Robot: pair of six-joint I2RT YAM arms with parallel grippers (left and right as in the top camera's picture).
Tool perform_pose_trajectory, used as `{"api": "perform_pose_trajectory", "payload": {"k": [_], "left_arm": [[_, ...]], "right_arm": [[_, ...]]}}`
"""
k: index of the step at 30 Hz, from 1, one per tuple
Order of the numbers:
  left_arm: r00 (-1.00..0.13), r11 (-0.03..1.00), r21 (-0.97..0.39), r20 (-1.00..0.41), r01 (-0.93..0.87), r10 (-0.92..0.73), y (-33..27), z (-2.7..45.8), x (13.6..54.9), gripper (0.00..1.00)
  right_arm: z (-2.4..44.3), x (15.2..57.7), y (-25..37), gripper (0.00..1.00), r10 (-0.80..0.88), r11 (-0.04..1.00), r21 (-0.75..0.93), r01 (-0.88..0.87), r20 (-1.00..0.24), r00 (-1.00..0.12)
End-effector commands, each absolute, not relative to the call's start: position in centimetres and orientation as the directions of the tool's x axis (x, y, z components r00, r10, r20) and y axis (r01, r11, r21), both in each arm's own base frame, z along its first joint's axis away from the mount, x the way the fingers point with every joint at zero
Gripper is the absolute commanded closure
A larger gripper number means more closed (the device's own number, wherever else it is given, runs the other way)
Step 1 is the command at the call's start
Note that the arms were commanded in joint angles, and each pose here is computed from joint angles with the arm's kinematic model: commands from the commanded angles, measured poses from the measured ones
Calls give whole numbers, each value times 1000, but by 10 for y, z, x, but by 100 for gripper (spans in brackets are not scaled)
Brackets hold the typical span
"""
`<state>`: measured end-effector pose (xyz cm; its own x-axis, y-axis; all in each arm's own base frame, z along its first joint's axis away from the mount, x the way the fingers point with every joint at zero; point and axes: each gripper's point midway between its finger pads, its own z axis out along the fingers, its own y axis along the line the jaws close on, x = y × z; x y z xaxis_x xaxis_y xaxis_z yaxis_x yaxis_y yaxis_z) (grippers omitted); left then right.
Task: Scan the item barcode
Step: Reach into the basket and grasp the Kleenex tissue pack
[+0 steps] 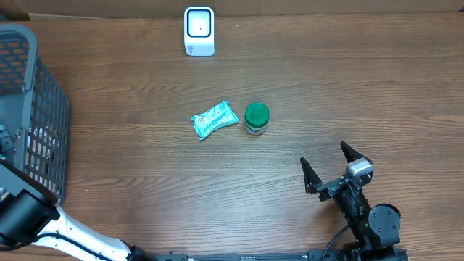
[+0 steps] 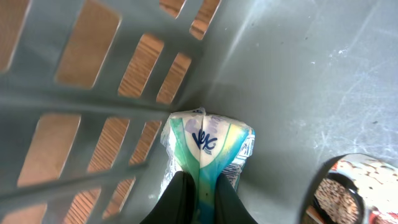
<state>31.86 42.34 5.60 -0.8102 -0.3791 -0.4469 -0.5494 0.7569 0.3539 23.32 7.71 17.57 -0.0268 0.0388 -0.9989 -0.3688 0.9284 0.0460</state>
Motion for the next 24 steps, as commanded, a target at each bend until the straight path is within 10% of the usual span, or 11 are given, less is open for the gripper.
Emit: {"api": "perform_pose_trajectory", "payload": {"k": [1, 11, 24], "left_arm": [[-693, 682, 300, -585, -667, -421, 427, 118, 331, 96], [-476, 640, 221, -841, -736, -257, 378, 308, 343, 96], [-398, 719, 124, -890, -684, -225, 288, 366, 354, 96]], "right_arm": [[172, 235, 74, 0, 41, 935, 49, -352, -999, -31], [172, 235, 74, 0, 41, 935, 49, -352, -999, -31], [172, 235, 74, 0, 41, 935, 49, -352, -999, -31]]}}
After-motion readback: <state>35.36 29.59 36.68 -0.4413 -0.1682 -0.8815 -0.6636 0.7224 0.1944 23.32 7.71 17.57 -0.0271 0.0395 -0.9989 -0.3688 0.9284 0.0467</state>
